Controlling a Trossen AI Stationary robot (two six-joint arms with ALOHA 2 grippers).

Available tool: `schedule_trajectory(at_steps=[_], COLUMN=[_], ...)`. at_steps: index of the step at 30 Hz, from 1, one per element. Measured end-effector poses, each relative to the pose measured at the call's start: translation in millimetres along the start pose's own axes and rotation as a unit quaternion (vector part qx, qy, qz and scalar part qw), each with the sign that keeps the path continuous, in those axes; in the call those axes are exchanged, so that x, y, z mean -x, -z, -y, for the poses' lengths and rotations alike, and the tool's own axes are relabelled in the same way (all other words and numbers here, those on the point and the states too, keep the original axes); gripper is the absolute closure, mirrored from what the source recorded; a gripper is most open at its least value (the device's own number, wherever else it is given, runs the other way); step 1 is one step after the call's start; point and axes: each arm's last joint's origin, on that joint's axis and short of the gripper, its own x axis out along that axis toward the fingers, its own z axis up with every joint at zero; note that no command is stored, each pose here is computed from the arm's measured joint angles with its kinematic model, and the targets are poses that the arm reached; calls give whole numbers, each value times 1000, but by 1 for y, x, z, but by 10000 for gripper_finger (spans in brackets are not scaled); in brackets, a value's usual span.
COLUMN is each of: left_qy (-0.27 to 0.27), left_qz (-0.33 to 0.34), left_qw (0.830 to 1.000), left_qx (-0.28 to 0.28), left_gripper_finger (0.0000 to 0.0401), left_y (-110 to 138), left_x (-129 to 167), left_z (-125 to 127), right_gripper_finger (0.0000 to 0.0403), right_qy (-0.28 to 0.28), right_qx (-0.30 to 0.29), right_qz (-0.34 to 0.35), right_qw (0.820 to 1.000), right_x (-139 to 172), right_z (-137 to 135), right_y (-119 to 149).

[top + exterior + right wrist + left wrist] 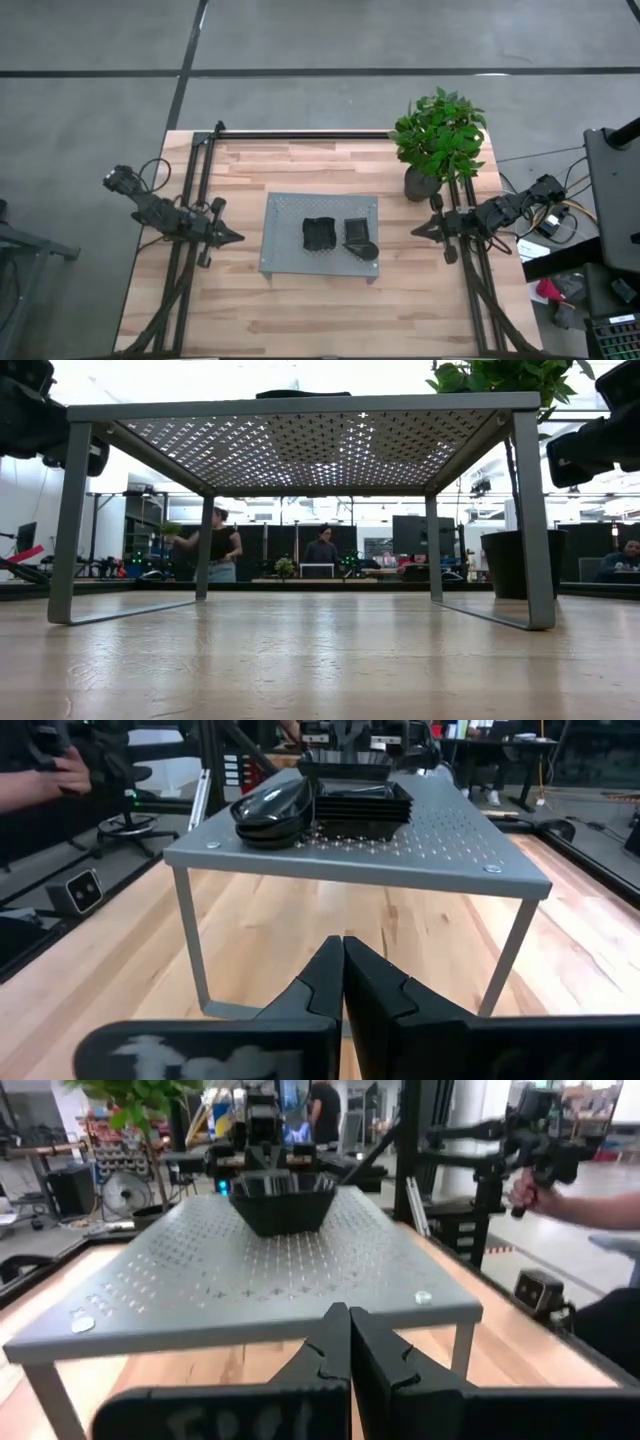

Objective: Pick & Place Mini shaped plates
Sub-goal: Return to home position

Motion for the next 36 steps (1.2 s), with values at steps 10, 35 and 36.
schedule_trajectory(at_steps=[10,35,36], left_qy=[7,-13,-13], left_qz=[20,8,8], left_qw=[1000,1000,1000], left_qx=[0,8,8], left_gripper_finger=[401,401,401], left_y=[0,4,4], left_x=[-2,-5,-5], left_z=[1,1,1], right_gripper_finger=[394,394,394], right_qy=[1,6,6], right_qx=[4,0,0], right_qz=[-16,-57,-57], right_qw=[1000,998,998], right_x=[-2,-8,-8], right_z=[-1,-2,-2], right_y=[2,7,7])
